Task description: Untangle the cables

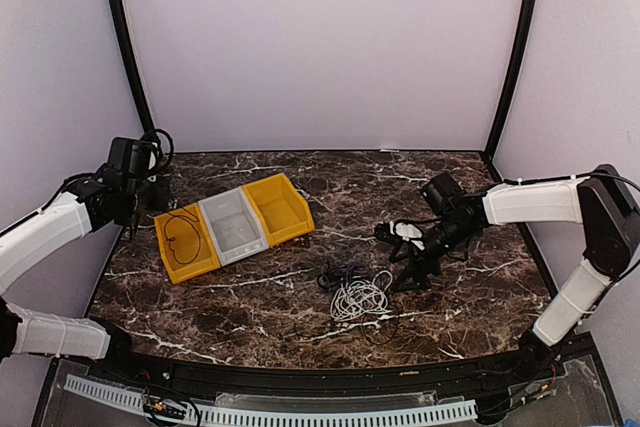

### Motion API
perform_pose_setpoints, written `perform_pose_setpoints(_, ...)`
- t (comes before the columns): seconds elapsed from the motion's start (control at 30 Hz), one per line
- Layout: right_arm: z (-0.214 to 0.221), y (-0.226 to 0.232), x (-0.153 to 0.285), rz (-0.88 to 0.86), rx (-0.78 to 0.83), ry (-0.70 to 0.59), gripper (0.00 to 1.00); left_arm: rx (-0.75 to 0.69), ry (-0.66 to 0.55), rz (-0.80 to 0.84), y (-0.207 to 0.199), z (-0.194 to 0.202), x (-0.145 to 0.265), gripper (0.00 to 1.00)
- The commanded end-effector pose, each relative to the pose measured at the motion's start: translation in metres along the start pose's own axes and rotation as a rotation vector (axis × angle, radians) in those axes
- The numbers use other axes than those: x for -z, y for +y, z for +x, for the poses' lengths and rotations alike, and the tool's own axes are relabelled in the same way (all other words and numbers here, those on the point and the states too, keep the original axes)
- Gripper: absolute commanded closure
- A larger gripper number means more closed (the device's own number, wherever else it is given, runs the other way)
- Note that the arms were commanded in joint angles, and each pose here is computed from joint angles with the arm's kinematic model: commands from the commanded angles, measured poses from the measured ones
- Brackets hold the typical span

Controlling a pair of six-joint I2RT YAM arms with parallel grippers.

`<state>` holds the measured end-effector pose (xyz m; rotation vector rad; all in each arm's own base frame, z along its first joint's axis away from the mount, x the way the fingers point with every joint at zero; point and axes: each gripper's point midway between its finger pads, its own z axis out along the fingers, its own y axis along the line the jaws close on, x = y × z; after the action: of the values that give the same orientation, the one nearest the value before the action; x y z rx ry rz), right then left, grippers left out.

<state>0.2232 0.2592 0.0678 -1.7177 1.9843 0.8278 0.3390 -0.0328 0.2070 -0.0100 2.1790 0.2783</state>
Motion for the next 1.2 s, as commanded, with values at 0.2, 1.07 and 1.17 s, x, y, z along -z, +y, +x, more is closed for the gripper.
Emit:
perform_pose_setpoints(0.2, -0.007, 0.001, -0.001, -0.010, 0.029, 0.001, 0.08, 0.000, -0.034, -0.074, 0.012, 0.013, -0.002, 1.00)
perform_pose_setpoints(1.07, -0.006, 0.001, -0.001, -0.004, 0.032, 0.005, 0.09, 0.228, 0.104, 0.116, -0.020, 0.014, 0.038, 1.00)
perform_pose_setpoints(1.17, -0.006, 0.000, -0.001, -0.005, 0.031, 0.005, 0.09, 0.227, 0.233, 0.129, -0.027, 0.037, 0.038, 1.00)
